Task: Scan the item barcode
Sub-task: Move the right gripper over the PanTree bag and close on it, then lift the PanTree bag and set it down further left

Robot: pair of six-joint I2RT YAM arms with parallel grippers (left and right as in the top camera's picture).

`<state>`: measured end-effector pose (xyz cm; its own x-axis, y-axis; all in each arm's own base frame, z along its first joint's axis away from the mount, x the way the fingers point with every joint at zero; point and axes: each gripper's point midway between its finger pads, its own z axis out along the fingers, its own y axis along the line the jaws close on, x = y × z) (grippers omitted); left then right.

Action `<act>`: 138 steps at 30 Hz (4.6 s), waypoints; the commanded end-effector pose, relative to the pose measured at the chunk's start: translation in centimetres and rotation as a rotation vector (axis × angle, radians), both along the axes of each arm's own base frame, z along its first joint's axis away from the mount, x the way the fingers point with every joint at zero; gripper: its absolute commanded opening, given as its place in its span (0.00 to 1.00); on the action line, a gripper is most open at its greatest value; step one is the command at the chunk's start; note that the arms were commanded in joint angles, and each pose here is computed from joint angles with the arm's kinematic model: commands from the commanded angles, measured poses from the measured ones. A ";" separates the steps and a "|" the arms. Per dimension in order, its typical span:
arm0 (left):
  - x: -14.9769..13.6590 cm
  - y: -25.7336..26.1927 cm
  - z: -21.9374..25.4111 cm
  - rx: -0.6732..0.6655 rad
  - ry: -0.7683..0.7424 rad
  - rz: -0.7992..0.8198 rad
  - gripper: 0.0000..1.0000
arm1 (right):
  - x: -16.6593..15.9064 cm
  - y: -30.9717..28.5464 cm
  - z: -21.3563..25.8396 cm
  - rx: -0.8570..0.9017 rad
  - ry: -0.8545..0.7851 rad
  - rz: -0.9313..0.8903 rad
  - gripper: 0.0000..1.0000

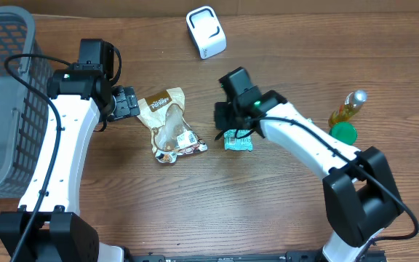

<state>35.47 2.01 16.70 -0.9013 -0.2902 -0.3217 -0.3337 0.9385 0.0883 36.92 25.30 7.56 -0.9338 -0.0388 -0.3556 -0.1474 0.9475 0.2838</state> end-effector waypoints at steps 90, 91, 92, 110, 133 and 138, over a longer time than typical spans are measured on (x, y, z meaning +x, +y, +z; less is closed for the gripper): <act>0.2 -0.1 0.2 -0.001 -0.008 0.007 1.00 | -4.4 7.3 -3.7 0.200 -0.025 0.009 0.04; 0.2 -0.1 0.2 -0.001 -0.008 0.007 1.00 | -4.7 7.8 -3.6 0.218 -0.013 0.026 0.04; 0.2 -0.1 0.2 -0.001 -0.008 0.007 1.00 | -5.1 8.2 -3.5 0.231 -0.006 0.042 0.04; 0.2 -0.1 0.2 -0.001 -0.008 0.007 1.00 | -3.3 10.9 -0.6 0.273 -0.217 0.152 0.13; 0.2 -0.1 0.2 -0.001 -0.008 0.007 1.00 | -0.3 5.9 -5.4 0.187 -0.125 0.020 0.17; 0.2 -0.1 0.2 -0.001 -0.008 0.007 0.99 | -2.5 9.1 -4.9 0.299 -0.073 0.129 0.18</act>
<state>35.48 2.01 16.71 -0.9011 -0.2902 -0.3221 -0.3338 0.9385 0.0882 36.11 32.14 2.13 -0.8849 0.0019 -0.4658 -0.2360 0.8603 0.4519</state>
